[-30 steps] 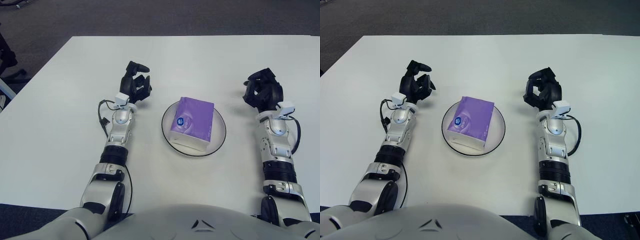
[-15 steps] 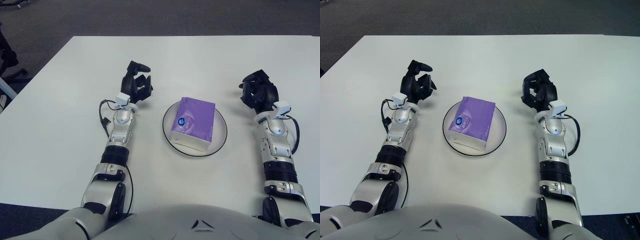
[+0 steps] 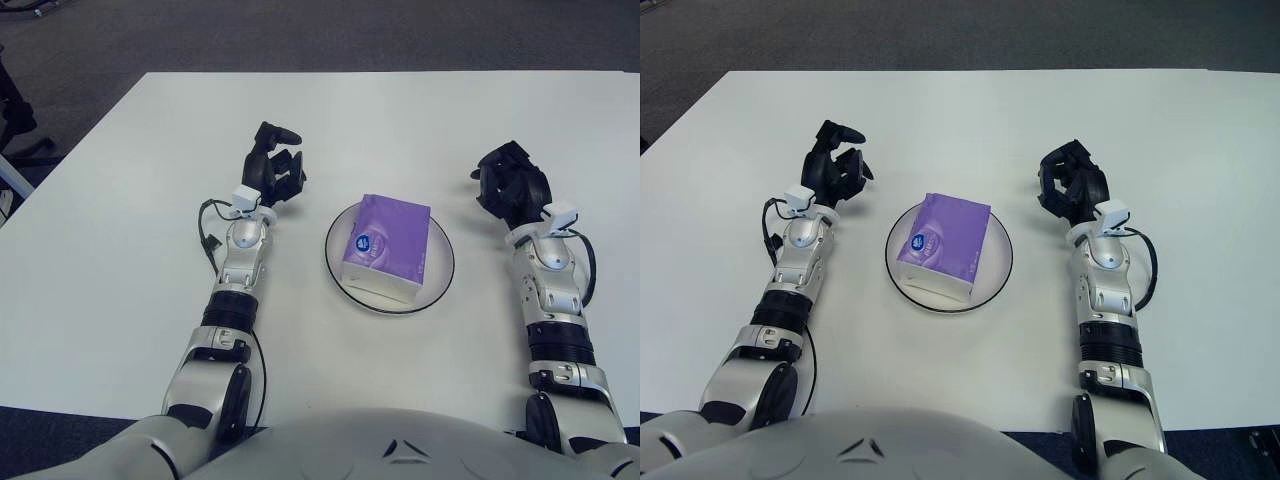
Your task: Put the tissue paper into the plate.
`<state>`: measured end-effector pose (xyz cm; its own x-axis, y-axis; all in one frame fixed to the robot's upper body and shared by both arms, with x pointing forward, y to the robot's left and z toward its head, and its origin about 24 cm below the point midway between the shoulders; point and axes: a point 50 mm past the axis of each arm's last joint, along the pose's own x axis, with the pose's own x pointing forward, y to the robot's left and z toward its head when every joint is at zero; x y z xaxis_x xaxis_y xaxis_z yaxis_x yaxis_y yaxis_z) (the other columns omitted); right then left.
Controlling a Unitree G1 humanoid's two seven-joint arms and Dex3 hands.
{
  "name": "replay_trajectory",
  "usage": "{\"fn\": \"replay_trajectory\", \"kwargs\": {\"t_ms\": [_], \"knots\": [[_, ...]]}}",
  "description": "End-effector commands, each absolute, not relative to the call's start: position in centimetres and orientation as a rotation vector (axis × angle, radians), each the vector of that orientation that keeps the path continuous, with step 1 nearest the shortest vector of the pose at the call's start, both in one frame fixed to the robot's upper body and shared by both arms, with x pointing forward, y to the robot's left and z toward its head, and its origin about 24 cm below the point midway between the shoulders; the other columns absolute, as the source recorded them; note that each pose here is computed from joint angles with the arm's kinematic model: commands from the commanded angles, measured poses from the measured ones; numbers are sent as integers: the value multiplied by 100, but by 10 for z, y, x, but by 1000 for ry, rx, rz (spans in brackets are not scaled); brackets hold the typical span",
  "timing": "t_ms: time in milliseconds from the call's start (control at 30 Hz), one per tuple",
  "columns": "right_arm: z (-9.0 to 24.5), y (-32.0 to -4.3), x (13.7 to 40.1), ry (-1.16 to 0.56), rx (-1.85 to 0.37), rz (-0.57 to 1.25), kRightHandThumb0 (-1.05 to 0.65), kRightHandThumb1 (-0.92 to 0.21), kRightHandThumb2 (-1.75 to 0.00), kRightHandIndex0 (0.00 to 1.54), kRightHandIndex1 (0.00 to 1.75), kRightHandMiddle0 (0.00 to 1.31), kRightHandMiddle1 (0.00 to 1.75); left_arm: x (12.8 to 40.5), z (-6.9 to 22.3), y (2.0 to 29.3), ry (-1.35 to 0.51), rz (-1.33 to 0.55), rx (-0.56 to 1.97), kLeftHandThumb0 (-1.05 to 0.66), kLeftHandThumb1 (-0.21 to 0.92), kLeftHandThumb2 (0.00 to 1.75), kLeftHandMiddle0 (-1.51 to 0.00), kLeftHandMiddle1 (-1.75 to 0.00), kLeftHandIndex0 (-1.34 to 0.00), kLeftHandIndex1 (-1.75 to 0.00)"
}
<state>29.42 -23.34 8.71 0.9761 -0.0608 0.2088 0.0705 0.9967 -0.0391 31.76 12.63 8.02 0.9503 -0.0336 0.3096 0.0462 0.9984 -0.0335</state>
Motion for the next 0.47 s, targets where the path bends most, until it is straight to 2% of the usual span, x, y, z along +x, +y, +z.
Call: {"fn": "replay_trajectory", "kwargs": {"t_ms": [0,433], "knots": [[54,-230,283,-90,7,-77,-37,-76,-73,74,175,30,175,290,23,130,-112,-3,-54,-37,73,77,-83,-175,-32,-175],[53,-229,283,-83,5,-67,-37,-76,-72,73,175,30,175,290,22,130,-112,-5,-56,-37,72,79,-83,-175,-33,-175]]}}
